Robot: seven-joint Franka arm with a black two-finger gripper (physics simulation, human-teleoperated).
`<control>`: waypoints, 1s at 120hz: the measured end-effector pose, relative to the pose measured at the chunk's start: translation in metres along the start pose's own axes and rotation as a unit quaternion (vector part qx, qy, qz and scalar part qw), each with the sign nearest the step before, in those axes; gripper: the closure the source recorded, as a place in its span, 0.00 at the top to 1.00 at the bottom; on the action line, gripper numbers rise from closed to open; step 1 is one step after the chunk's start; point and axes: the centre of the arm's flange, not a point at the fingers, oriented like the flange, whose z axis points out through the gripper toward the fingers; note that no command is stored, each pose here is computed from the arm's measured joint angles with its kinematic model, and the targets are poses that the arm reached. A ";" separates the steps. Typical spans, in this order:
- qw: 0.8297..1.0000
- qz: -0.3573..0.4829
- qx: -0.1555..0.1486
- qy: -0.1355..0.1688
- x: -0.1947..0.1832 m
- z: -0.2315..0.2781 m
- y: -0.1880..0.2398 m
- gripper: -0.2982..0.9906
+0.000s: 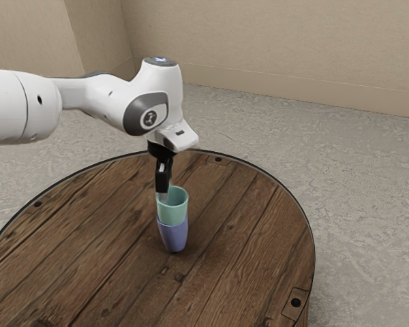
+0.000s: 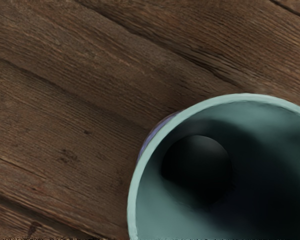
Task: Place the left cup onto the right cup
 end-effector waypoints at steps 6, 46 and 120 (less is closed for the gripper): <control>1.000 0.001 0.002 0.002 -0.001 -0.005 0.001 0.73; 1.000 0.000 0.020 0.012 -0.017 -0.043 0.004 0.76; 0.998 -0.022 0.047 0.031 -0.071 -0.153 0.020 0.77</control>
